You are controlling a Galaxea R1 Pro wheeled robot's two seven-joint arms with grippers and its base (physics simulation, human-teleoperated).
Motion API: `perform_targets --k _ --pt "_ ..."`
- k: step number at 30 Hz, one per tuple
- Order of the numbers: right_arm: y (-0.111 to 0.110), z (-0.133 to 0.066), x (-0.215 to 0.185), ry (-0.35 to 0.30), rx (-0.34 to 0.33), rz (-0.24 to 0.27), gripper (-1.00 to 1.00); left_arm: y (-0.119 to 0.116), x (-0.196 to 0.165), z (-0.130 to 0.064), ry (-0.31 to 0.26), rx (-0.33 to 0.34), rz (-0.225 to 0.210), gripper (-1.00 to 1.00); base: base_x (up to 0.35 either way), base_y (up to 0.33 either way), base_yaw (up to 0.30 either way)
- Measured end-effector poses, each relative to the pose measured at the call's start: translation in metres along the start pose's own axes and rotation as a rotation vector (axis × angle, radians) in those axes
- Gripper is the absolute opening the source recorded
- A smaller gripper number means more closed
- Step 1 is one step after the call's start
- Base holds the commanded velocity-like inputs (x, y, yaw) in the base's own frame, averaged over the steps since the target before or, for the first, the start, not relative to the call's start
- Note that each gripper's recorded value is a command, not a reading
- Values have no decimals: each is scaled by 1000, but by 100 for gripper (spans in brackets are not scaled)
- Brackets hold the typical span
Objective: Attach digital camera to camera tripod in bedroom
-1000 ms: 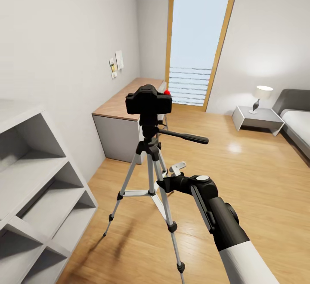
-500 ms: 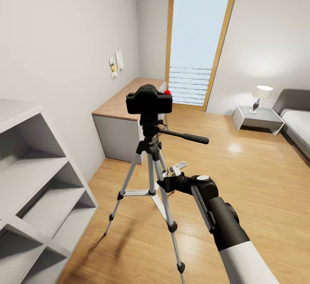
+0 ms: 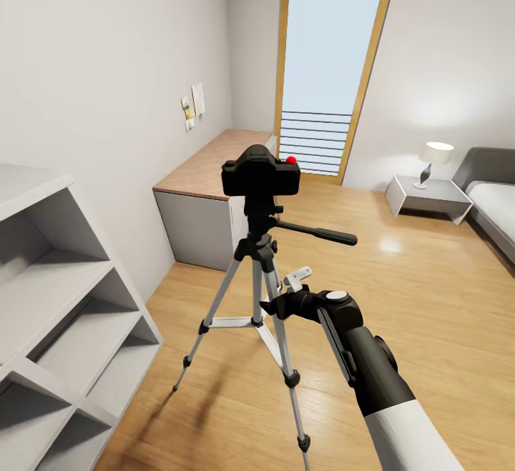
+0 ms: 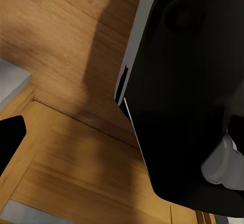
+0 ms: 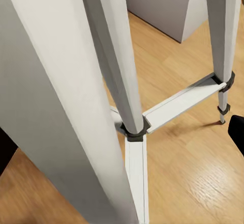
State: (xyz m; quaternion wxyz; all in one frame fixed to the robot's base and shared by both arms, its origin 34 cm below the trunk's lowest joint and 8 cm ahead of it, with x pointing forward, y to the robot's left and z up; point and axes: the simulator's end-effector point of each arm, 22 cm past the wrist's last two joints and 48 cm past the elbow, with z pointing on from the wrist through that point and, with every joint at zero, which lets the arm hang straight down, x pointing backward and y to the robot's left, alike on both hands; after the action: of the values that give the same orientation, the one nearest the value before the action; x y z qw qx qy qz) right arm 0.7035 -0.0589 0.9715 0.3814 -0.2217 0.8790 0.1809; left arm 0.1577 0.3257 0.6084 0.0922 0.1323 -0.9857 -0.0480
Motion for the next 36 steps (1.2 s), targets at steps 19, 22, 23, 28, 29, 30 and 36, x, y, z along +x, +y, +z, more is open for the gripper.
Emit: perform_targets --k 19,22,23,28,29,30,36 --pt "3 -2 -5 -10 -2 -10 100 -1 0 0 0 1 0 100 0 0 0" --pt "3 -3 -7 -15 -2 -12 100 -1 0 0 0 1 0 100 0 0 0" --pt "3 -3 -8 -16 -2 -13 100 -1 0 0 0 1 0 100 0 0 0" --pt "3 -4 -9 -17 -1 -12 100 -1 0 0 0 1 0 100 0 0 0" --pt "3 -4 -9 -17 -2 -12 100 -1 0 0 0 2 0 100 0 0 0" --pt "3 -4 -9 -17 -2 -12 100 -1 0 0 0 1 0 100 0 0 0" --pt "4 -8 -14 -30 -4 -16 100 -1 0 0 0 1 -1 100 0 0 0"
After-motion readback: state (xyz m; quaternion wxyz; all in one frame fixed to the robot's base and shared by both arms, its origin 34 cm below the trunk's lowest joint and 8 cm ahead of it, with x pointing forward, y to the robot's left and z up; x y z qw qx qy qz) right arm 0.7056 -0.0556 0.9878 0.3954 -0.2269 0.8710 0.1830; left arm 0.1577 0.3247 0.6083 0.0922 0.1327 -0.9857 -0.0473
